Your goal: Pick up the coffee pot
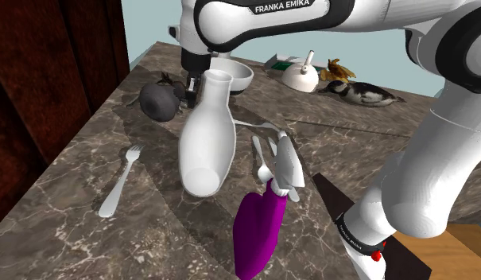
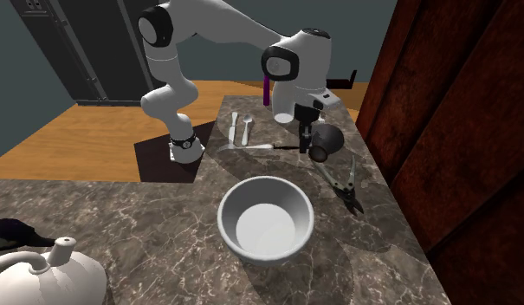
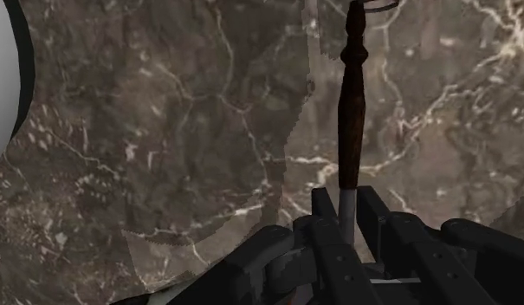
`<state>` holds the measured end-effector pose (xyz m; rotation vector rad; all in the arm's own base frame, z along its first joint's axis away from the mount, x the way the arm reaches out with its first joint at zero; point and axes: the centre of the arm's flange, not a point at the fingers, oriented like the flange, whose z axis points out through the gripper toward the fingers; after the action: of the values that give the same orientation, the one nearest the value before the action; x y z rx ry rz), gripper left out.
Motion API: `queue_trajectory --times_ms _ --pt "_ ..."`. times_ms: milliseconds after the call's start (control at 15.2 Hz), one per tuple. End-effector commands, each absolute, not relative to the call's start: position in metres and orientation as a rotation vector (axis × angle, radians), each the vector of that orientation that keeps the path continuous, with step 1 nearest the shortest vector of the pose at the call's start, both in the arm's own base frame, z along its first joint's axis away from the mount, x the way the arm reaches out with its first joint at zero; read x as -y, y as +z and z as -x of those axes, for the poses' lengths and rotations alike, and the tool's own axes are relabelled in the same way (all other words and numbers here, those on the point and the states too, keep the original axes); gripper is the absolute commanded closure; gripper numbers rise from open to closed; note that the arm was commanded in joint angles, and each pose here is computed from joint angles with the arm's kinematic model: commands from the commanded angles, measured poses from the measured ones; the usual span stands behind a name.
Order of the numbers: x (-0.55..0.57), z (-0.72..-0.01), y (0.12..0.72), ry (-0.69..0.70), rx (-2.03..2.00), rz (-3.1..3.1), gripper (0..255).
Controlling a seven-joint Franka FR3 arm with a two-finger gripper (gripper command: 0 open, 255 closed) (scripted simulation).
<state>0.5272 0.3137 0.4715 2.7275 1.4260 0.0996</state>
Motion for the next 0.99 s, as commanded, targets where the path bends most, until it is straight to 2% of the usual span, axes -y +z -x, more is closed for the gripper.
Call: queue_trajectory --times_ms 0,330,924 --pt "-0.314 -0.527 0.471 0.098 -1.428 -2.727 255" --pt "-0.315 -0.526 0.471 0.098 -1.428 -2.727 255" --pt "-0.315 -0.526 0.519 0.098 -1.428 -2.727 255"
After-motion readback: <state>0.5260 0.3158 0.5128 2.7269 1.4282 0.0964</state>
